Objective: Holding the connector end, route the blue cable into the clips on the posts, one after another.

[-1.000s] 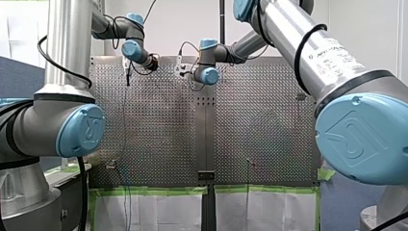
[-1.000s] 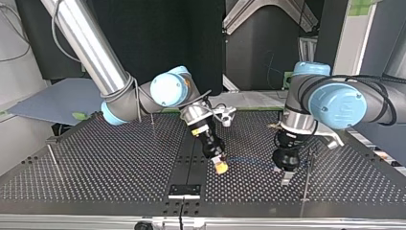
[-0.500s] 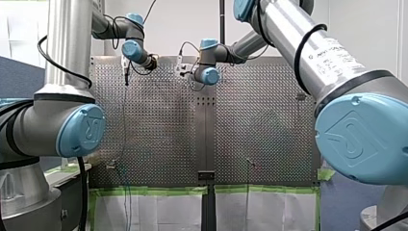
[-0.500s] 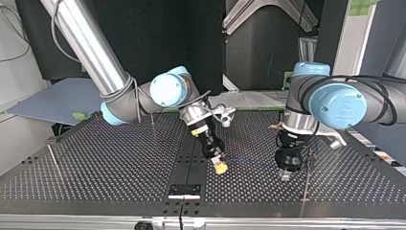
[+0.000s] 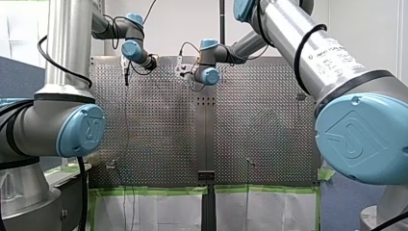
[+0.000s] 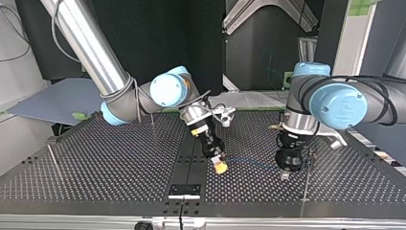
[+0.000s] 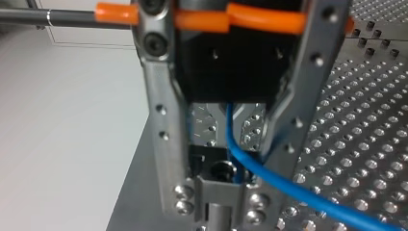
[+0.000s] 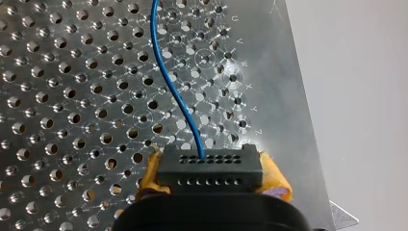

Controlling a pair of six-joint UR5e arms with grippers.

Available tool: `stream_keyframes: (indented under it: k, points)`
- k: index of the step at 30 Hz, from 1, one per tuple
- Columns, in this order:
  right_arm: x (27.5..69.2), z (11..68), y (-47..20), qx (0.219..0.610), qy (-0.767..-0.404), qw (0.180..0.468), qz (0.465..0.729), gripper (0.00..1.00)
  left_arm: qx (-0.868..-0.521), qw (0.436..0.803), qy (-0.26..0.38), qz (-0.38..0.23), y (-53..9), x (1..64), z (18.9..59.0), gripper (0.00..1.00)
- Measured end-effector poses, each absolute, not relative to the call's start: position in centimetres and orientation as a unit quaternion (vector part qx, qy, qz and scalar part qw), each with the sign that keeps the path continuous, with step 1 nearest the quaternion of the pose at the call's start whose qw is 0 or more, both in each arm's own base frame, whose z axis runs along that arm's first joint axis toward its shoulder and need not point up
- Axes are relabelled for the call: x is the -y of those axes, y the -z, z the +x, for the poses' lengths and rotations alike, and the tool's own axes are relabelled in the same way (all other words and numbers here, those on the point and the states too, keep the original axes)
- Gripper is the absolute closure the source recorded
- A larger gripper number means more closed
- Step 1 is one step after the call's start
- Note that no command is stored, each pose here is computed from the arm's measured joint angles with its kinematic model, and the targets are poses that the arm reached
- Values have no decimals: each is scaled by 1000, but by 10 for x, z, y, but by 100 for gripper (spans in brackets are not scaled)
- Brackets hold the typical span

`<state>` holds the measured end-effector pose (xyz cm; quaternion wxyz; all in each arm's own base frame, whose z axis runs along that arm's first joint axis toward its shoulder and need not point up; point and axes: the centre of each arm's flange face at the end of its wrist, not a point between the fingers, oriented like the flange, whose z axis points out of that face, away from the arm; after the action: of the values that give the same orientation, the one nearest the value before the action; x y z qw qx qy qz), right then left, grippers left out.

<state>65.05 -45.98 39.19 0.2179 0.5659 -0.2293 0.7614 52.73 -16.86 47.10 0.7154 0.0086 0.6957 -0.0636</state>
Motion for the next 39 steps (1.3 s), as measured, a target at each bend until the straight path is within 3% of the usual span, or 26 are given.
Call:
stream_keyframes:
  k: [11,23,39]
  points:
    - [470,641,-387,244,-753,215,572,100,-702,709,70,13,-466,178,525,98]
    - [477,632,-372,254,-741,218,582,100,-741,669,52,25,-421,206,531,98]
    - [465,625,-326,266,-711,216,614,100,-756,654,25,32,-383,240,531,98]
